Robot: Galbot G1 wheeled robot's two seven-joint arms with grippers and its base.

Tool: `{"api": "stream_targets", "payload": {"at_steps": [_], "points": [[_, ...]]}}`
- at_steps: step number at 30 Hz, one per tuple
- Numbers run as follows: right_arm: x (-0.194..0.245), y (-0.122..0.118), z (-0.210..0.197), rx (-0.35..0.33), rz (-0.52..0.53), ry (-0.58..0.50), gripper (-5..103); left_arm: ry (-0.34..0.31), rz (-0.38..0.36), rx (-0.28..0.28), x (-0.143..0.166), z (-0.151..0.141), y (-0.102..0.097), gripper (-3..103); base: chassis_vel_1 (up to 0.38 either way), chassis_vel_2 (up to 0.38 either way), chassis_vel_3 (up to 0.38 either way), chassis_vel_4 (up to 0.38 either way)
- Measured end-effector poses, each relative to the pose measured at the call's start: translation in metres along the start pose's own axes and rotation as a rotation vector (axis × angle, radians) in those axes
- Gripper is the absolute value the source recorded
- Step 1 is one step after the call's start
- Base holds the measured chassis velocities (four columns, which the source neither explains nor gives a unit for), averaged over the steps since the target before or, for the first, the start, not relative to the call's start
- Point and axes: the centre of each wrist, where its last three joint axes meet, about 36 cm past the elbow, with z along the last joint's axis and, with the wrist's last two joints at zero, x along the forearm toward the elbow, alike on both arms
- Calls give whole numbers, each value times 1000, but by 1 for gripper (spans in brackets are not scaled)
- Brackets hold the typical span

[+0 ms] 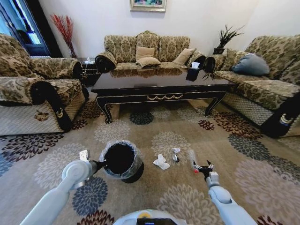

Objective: Move to the front of the table and pick up the trash from the floor, then place it into the trash bin.

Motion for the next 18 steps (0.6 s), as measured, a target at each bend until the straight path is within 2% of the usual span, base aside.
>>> {"api": "stream_targets", "payload": {"at_steps": [7, 15, 18], "points": [[-28, -1, 3, -12, 14, 42, 100, 20, 3, 3, 2, 11, -1, 0, 0, 0, 0, 0], [-48, 12, 38, -38, 52, 148, 100, 16, 12, 16, 7, 11, 1, 0, 0, 0, 0, 0], [-51, 9, 45, -29, 63, 170, 100, 14, 28, 8, 10, 11, -4, 0, 0, 0, 0, 0]]}}
